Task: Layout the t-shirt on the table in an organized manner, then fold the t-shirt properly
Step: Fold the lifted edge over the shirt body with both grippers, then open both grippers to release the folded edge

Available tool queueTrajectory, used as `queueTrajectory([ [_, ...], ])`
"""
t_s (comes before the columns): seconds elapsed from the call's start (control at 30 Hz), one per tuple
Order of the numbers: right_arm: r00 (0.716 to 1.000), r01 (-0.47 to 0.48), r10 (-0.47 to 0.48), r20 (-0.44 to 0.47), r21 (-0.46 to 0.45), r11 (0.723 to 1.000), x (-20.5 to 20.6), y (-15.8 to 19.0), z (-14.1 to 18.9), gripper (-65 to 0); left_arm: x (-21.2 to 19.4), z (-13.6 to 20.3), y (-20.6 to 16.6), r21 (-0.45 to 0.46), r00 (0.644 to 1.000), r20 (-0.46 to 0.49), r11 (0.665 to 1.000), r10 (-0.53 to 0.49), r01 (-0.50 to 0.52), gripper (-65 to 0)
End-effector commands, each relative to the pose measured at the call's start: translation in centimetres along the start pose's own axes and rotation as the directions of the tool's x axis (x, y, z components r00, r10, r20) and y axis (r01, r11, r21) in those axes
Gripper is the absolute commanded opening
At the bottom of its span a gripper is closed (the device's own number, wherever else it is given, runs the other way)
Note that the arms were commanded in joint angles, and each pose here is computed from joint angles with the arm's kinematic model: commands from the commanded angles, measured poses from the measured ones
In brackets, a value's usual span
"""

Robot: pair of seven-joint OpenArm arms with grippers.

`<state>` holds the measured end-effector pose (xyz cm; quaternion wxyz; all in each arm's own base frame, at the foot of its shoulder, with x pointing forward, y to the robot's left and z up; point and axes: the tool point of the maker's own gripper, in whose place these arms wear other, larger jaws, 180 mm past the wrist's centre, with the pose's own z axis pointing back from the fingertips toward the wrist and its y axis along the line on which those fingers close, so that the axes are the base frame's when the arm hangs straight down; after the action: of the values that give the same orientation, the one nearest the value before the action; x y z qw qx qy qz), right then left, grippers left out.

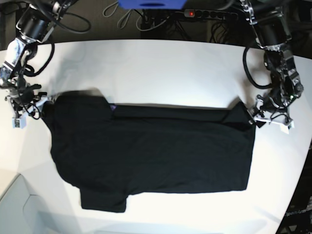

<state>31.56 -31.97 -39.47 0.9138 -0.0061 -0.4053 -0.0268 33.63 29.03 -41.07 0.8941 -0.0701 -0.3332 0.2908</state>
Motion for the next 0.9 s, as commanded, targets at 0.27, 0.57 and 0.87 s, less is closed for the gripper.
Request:
queueTrajectory([
  [0.27,0.999,-0.007,0.007,0.05,0.008,1.0,1.6,0.1,0.1,-37.0,2.0,-0.9,-0.9,-0.018,0.999,0.024,0.999,0.031,-0.03,-23.2],
  [0.57,0.999,-0.006,0.006,0.041,0.011,1.0,1.1,0.2,0.1,-37.1,0.8,-1.6,-3.3,-0.049,0.998,-0.012,0.997,-0.059,0.058,-23.2],
  [0.87,0.999,-0.005,0.005,0.04,0.01,1.0,1.1,0.1,0.2,-37.3,-1.2,-2.0,-4.4,-0.061,0.988,-0.06,0.989,-0.142,0.138,-32.5],
])
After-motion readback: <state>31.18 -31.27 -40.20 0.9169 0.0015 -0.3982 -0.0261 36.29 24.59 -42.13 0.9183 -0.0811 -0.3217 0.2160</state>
